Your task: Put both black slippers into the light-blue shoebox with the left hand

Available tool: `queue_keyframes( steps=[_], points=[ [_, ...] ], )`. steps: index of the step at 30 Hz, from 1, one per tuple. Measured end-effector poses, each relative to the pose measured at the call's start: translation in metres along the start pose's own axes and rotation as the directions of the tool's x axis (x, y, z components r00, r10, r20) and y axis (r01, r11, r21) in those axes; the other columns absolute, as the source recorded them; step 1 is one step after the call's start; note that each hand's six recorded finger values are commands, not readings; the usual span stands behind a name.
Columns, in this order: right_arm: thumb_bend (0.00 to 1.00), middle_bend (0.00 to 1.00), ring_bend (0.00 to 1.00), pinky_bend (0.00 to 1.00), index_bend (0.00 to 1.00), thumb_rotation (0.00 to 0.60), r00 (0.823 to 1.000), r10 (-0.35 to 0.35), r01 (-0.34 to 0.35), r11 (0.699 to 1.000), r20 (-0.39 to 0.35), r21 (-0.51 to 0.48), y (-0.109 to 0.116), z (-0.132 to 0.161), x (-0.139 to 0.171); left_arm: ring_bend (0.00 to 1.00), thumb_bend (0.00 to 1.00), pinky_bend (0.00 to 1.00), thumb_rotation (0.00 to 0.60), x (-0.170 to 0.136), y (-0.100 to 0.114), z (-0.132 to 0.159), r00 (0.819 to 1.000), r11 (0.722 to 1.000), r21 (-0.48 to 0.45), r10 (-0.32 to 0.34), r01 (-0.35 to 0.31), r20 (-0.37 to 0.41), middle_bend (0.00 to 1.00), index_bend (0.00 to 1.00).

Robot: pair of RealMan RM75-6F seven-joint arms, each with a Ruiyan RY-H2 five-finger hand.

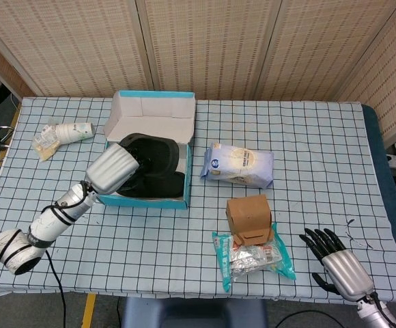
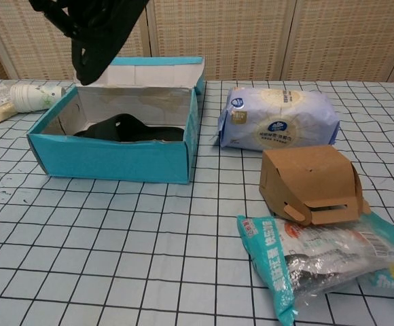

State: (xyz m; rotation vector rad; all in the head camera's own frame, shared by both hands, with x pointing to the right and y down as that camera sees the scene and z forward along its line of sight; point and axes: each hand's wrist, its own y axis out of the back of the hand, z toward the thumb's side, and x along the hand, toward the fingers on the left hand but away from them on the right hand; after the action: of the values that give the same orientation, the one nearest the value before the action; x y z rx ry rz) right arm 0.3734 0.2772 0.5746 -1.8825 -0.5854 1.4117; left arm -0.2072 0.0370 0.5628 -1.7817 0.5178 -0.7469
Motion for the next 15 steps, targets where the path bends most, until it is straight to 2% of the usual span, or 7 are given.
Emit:
queue_keyframes(
  steps=[7, 12, 15],
  points=[
    [0.25, 0.0, 0.0, 0.0, 0.0, 0.6, 1.0, 0.007, -0.008, 1.0, -0.004, -0.006, -0.001, 0.0, -0.001, 0.6, 0.91, 0.76, 0.6, 0.031, -0.024, 0.001, 0.998, 0.999, -0.002, -0.053, 0.053, -0.015, 0.66, 0.69],
    [0.25, 0.0, 0.0, 0.0, 0.0, 0.6, 1.0, 0.006, -0.006, 1.0, -0.002, -0.013, 0.001, -0.001, 0.0, 0.6, 0.92, 0.75, 0.6, 0.046, -0.048, -0.019, 0.991, 0.993, 0.044, -0.108, 0.112, -0.079, 0.66, 0.69],
    [0.25, 0.0, 0.0, 0.0, 0.0, 0.6, 1.0, 0.003, -0.003, 1.0, 0.005, -0.016, 0.002, -0.003, -0.001, 0.6, 0.92, 0.75, 0.6, 0.046, -0.062, -0.029, 0.981, 0.985, 0.051, -0.158, 0.164, -0.117, 0.66, 0.69]
  ],
)
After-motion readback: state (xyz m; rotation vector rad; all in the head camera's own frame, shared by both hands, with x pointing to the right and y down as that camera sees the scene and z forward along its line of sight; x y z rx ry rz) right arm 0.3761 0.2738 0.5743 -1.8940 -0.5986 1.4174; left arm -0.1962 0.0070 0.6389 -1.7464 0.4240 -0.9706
